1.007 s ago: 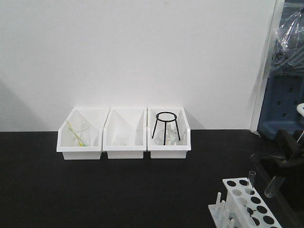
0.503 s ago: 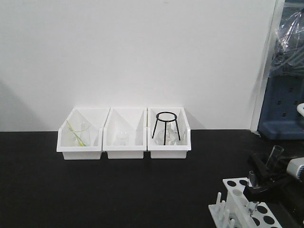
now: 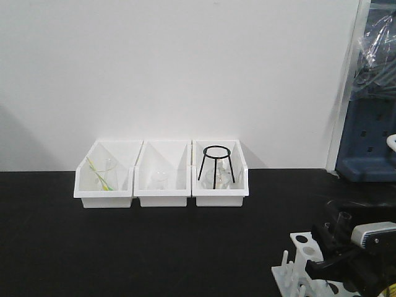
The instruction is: Flip and reinsert test tube from rack
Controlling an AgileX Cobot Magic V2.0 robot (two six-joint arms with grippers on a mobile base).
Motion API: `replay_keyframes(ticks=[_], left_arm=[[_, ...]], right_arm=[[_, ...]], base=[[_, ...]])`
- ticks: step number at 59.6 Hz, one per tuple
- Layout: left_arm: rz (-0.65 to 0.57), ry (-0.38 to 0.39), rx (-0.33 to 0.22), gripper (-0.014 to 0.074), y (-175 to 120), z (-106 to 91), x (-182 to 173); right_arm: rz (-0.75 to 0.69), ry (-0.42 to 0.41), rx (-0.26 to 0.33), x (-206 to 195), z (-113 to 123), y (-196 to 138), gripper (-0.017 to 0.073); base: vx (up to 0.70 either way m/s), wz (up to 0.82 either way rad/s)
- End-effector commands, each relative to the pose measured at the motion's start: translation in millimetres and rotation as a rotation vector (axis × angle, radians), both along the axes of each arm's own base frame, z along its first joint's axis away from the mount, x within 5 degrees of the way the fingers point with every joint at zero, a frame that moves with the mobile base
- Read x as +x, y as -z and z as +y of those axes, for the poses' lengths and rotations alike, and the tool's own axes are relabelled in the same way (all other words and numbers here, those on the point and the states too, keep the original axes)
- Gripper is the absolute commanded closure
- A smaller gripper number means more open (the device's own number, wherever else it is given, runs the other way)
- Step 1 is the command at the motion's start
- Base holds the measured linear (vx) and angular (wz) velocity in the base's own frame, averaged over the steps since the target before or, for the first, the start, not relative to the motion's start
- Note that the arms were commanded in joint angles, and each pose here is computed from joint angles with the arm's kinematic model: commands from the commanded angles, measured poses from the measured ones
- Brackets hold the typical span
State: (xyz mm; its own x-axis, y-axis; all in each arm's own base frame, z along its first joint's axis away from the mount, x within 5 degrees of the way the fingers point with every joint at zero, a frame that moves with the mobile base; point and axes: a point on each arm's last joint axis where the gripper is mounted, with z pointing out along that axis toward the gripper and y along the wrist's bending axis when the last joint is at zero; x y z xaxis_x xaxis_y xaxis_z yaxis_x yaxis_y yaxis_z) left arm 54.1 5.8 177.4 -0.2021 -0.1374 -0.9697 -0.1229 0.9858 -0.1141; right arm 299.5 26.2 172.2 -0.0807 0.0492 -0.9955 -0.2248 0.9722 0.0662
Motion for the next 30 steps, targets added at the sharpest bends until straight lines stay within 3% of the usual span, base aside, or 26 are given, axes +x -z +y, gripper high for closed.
replay_keyframes(ticks=[1, 30], left_arm=[[-0.098, 0.009, 0.005, 0.06, -8.1, -0.6, 0.7], [-0.098, 0.009, 0.005, 0.06, -8.1, -0.6, 0.7]], right_arm=[[-0.148, -0.002, 0.015, 5.9, -0.8, -17.6, 0.0568], [-0.089, -0.009, -0.032, 10.8, -0.1, 10.2, 0.0547]], base=[[0.0, 0.0], [0.0, 0.0]])
